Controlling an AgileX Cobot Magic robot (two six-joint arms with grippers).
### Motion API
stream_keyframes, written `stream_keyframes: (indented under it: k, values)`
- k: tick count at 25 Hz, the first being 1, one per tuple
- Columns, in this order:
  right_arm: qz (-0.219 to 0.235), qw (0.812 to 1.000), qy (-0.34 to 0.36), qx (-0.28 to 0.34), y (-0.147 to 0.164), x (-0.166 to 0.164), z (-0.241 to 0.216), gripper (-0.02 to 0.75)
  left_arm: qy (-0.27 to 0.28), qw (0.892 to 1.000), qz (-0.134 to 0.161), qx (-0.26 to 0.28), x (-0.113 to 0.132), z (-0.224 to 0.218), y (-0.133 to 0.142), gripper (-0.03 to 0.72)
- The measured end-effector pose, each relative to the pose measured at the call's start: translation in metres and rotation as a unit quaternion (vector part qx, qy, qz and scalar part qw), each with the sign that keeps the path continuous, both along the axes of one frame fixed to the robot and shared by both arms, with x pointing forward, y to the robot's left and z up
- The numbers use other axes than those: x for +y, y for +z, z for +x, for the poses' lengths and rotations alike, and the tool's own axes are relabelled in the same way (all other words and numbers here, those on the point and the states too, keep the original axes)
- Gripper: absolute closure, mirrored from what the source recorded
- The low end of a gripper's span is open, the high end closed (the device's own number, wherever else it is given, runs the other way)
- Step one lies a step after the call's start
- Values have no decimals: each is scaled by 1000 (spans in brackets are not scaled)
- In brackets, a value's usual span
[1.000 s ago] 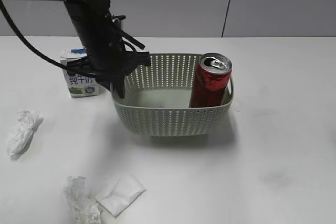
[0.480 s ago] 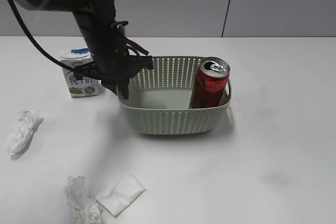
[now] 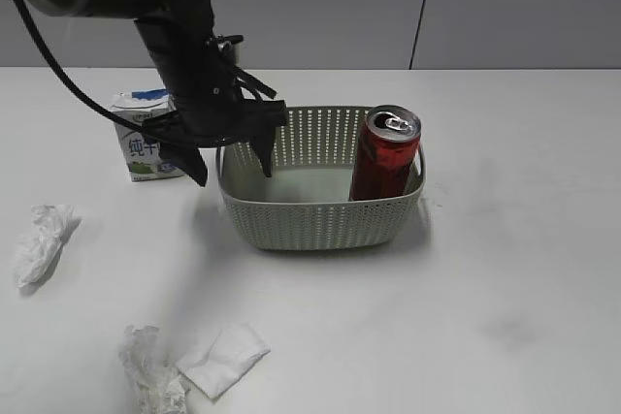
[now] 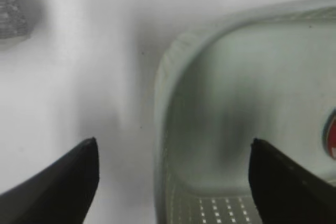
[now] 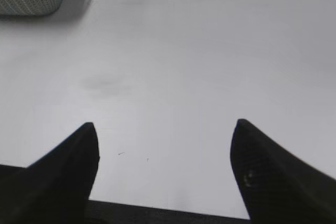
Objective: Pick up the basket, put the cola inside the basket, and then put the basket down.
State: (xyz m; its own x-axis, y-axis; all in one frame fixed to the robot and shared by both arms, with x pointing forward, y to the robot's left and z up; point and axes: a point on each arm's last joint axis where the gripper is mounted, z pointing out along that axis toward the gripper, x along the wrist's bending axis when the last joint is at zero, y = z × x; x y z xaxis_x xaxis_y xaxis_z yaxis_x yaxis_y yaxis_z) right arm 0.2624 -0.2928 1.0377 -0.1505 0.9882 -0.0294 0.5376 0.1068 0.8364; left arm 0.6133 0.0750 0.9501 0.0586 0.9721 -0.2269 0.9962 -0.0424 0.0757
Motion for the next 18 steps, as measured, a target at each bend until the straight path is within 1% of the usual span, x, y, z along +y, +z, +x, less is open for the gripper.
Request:
stream_keyframes:
  k: [2,5,8,10,12,15,18]
  values:
    - [5,1000,-3,-18,-1,0,-3,146,-1,1000,-3,-8,9,2,11,-1]
    - [8,1000,-3,-30,-1,0,-5,146,-5,1000,-8,-25,26,4,34,-2]
    - [8,999,-4,-32,-1,0,-5,146,-10,999,-2,-36,46,4,55,0]
    - [8,999,-4,-33,-1,-1,-6,146,-17,999,9,-38,61,4,66,6]
    - [9,999,-4,-33,-1,-1,-5,146,-24,999,27,-39,80,3,77,9]
    - [9,999,-4,-33,-1,-1,-5,146,-20,997,55,-51,110,4,91,18]
    - [9,999,-4,-33,-1,-1,-5,146,-11,995,74,-69,138,6,103,33]
